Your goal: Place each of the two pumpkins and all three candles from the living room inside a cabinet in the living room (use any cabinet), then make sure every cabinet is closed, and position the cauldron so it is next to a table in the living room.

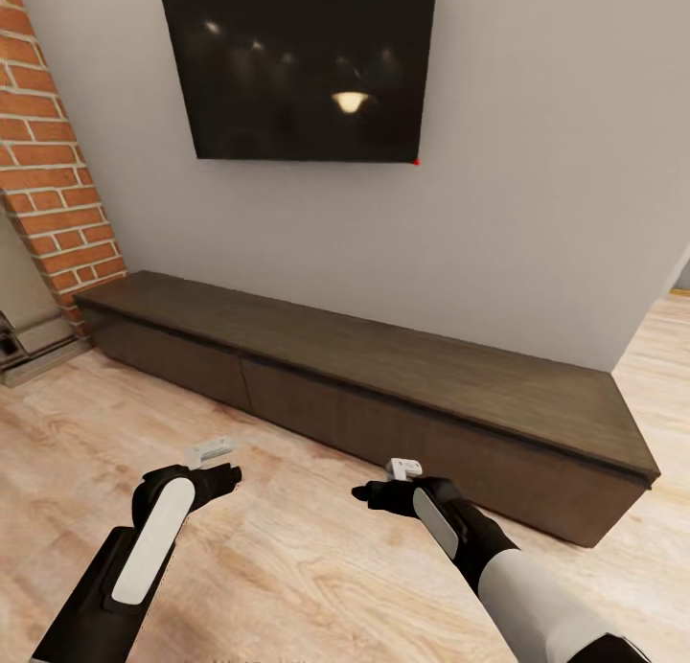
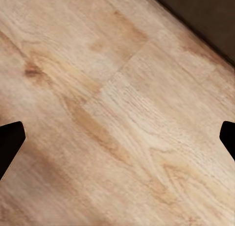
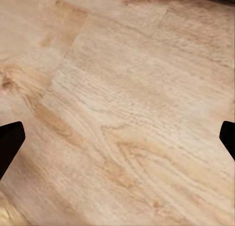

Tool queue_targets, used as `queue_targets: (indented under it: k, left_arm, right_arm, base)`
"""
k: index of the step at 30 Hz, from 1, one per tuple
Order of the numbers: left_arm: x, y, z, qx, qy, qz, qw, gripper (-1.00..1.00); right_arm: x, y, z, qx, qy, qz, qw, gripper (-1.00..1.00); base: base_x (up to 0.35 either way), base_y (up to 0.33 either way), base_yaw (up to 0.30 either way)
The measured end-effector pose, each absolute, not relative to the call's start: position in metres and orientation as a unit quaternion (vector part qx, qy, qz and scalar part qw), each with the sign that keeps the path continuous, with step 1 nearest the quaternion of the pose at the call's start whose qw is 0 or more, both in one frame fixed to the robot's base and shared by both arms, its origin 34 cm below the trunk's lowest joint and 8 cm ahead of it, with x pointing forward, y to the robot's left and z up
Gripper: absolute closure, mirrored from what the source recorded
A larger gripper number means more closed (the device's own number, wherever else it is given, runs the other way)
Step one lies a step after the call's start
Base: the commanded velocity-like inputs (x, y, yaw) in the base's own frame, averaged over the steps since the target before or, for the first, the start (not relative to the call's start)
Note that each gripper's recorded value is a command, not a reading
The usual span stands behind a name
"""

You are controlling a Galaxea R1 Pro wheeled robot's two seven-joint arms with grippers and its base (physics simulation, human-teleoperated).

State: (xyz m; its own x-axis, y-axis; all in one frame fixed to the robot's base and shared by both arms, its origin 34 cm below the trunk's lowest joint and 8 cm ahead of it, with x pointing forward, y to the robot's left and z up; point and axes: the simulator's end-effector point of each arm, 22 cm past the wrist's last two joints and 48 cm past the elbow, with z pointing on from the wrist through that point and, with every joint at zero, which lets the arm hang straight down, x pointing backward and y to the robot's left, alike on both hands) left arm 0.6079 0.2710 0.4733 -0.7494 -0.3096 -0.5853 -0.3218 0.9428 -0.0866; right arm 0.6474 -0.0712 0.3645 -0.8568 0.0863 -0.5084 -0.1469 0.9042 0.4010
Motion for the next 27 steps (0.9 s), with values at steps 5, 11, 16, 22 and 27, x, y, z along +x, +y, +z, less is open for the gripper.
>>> queue_targets:
  k: [5,11,16,22,27]
  left_arm:
    - [0.608,0.275,0.473,-0.172,0.934,0.012,0.312,-1.0]
    - [0.604,0.306,0.464,-0.212,0.93,0.024,0.298,-1.0]
    - [0.587,0.336,0.429,-0.246,0.935,0.042,0.253,-1.0]
    - [0.571,0.341,0.395,-0.255,0.942,0.053,0.212,-1.0]
    - [0.536,0.365,0.338,-0.291,0.939,0.09,0.158,-1.0]
  right_arm:
    - [0.649,-0.082,0.36,-0.009,0.944,0.194,0.267,-1.0]
    - [0.649,-0.094,0.354,-0.005,0.95,0.165,0.267,-1.0]
    - [0.649,-0.103,0.348,-0.003,0.954,0.143,0.264,-1.0]
    - [0.646,-0.106,0.341,-0.002,0.956,0.139,0.258,-1.0]
    - [0.639,-0.115,0.329,0.002,0.96,0.132,0.247,-1.0]
  base:
    - [0.0,0.0,0.274]
    - [0.0,0.0,0.273]
    - [0.0,0.0,0.253]
    - [0.0,0.0,0.236]
    - [0.0,0.0,0.228]
